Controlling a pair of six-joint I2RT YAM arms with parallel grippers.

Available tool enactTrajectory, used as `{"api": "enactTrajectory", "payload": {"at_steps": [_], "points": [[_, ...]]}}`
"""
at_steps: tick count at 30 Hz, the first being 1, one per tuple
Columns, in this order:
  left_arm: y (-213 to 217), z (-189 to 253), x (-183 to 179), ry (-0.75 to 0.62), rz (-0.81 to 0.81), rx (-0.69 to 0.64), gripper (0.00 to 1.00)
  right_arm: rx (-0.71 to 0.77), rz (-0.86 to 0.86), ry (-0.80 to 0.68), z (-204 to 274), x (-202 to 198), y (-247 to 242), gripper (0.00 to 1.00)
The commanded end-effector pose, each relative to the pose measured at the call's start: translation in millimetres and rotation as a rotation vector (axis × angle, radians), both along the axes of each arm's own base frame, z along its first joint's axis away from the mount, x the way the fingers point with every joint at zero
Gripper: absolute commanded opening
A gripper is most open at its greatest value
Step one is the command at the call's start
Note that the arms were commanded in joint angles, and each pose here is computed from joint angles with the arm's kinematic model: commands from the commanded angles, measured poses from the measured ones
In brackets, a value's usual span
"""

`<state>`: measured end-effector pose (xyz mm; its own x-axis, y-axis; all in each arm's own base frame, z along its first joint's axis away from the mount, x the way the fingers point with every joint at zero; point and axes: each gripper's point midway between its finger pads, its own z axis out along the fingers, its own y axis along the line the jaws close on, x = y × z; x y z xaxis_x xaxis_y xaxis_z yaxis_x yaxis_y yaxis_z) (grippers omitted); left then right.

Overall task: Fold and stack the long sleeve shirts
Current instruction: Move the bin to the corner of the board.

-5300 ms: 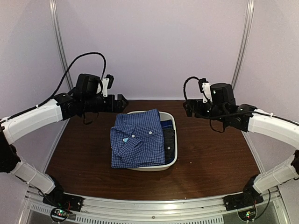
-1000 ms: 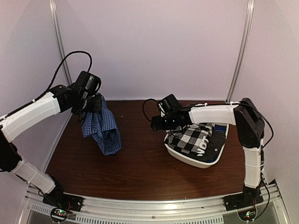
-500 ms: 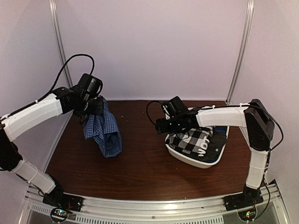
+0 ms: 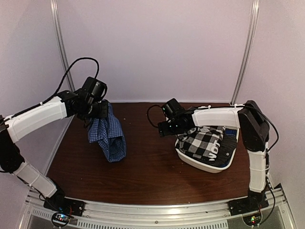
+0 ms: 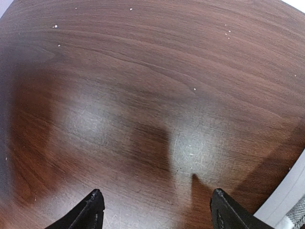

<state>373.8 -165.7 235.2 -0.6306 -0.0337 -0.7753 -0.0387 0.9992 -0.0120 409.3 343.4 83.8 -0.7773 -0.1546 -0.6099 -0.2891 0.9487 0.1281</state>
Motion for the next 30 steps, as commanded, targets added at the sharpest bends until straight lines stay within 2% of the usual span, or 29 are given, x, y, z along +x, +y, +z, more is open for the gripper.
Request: {"api": "enactTrajectory", "payload": {"at_steps": [1,13,20,30], "points": [[-3,14,10,-0.069,0.001,-0.035,0.0,-0.048,0.017,0.126,-39,-20,-3,0.78],[-10,7,14,-0.057,-0.018,-0.049,0.0,-0.189,-0.102,0.179,-68,-65,-78,0.78],[-11,4,14,-0.053,-0.022,-0.046,0.0,-0.183,-0.188,0.167,-54,-94,-119,0.8],[-24,-2,18,-0.037,-0.076,-0.061,0.0,-0.14,-0.34,0.155,-51,-105,-182,0.81]]}}
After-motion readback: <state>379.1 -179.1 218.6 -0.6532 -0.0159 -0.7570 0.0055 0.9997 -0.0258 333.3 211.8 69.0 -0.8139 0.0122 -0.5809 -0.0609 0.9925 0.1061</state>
